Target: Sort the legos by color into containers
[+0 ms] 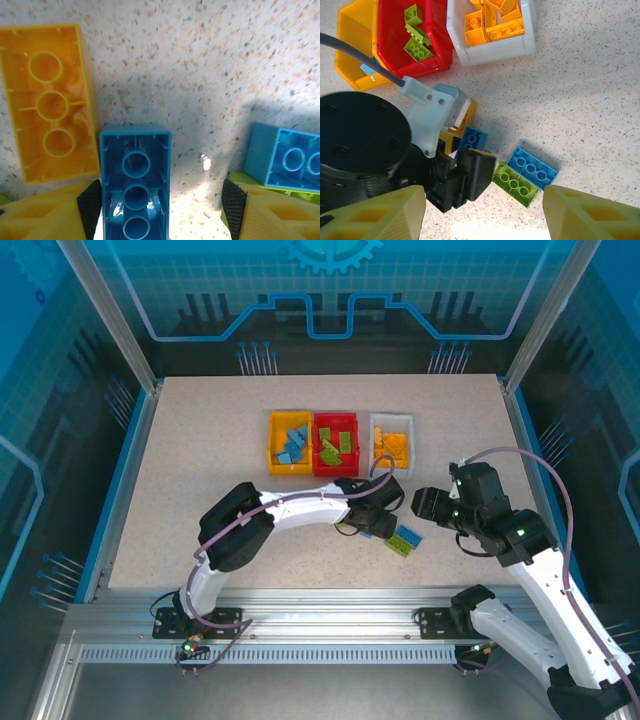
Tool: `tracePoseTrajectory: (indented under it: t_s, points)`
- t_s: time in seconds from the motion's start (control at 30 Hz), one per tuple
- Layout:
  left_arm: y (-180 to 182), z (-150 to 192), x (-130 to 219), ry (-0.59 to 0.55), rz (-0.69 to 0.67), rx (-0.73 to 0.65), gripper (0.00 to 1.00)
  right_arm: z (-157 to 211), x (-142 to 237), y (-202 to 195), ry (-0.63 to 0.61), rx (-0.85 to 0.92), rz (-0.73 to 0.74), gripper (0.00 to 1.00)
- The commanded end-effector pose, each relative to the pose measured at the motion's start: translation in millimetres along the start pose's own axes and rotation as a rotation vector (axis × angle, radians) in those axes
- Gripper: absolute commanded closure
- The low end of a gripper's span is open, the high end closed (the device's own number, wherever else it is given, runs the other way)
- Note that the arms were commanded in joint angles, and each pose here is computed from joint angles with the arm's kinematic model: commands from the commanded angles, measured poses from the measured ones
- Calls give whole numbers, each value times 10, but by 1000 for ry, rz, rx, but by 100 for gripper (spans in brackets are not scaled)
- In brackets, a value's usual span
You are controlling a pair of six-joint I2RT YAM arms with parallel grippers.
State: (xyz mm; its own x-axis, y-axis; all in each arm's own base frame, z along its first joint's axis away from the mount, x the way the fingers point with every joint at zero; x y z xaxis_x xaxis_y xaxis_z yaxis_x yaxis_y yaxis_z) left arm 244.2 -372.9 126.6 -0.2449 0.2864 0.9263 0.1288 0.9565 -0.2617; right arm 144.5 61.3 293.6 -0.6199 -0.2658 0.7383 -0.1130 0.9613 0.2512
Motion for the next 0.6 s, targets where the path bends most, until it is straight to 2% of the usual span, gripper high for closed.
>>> tracePoseTrajectory:
  t_s: [0.0, 0.1, 0.2, 0.27, 0.43, 0.57]
  points:
    - [10, 111, -106, 22, -100, -58, 32, -27, 91, 25, -13, -5, -13, 35]
    - [11, 134, -145, -4, -157, -68, 35, -43, 113, 30, -27, -12, -21, 35]
    - [2, 136, -146, -32, -167, -71, 48, -48, 135, 30, -32, -14, -23, 35]
    - [-17, 137, -117, -55, -159, -74, 53, -44, 140, 29, -33, -14, -24, 35]
    - [-57, 122, 100, -125, -144, -77, 64, -45, 138, 26, -35, -5, -24, 35]
    - [-41, 71, 341, -167, -114, -41, 67, -49, 89, 41, -27, 7, -43, 35]
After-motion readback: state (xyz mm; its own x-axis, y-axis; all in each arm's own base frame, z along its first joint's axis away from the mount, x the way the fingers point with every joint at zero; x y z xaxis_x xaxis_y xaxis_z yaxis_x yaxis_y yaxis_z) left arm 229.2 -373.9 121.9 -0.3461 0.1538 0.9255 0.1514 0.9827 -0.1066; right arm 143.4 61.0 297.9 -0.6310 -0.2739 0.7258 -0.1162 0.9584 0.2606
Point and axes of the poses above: each hand's point on the last joint's axis, 136 mm out from that joint toward the fingers, its own x axis back along the fingers, its own y axis along the line the jaws close on, z = x × y, the point moved 10 cm from there along x, back along the fingers, and after that the axes turned 15 degrees about x, right-handed, at the moved point
